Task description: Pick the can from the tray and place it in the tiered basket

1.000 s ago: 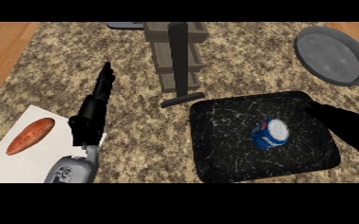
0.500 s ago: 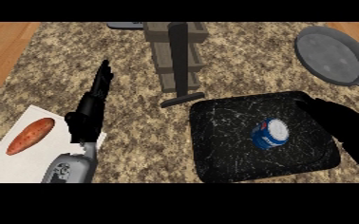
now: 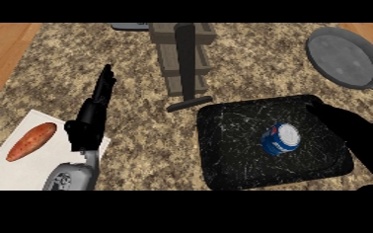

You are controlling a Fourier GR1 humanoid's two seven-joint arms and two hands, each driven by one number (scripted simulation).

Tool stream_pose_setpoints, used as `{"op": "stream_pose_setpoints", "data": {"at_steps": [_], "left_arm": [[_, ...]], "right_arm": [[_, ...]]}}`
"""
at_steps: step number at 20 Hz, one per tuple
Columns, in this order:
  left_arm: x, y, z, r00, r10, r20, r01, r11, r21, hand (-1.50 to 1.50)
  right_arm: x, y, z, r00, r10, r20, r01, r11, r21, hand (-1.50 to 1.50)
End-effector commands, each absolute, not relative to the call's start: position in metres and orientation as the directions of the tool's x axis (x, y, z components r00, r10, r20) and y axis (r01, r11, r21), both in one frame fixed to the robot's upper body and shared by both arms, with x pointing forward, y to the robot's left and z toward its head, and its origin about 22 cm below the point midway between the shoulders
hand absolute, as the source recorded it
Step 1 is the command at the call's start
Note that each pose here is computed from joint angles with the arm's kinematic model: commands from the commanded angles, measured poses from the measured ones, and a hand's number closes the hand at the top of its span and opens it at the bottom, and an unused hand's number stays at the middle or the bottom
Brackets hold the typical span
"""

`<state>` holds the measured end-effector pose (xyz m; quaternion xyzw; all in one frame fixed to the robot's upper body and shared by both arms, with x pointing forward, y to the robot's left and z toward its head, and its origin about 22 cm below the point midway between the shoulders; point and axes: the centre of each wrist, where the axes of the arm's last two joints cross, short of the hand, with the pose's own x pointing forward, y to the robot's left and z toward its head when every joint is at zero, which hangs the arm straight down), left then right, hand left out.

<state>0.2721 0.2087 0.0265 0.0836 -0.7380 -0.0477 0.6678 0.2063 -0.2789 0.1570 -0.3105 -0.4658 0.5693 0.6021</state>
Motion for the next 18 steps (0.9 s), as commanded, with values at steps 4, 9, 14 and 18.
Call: {"op": "stream_pose_setpoints", "data": {"at_steps": [4,9,14,18], "left_arm": [[0.267,0.206,0.029,-0.094,-0.174,0.980,-0.065,0.984,0.168,0.00],[0.276,0.198,0.025,-0.090,-0.179,0.980,-0.044,0.983,0.176,0.00],[0.268,0.196,0.033,-0.104,-0.197,0.975,-0.056,0.980,0.192,0.00],[0.286,0.206,0.048,-0.080,-0.200,0.977,-0.069,0.978,0.195,0.00]], "right_arm": [[0.213,-0.272,0.131,-0.098,0.965,0.244,-0.402,0.186,-0.896,-1.50],[0.207,-0.272,0.120,-0.109,0.960,0.257,-0.409,0.192,-0.892,-1.50],[0.221,-0.280,0.123,-0.110,0.954,0.280,-0.437,0.207,-0.875,-1.50],[0.218,-0.265,0.111,-0.123,0.956,0.267,-0.453,0.185,-0.872,-1.50]]}}
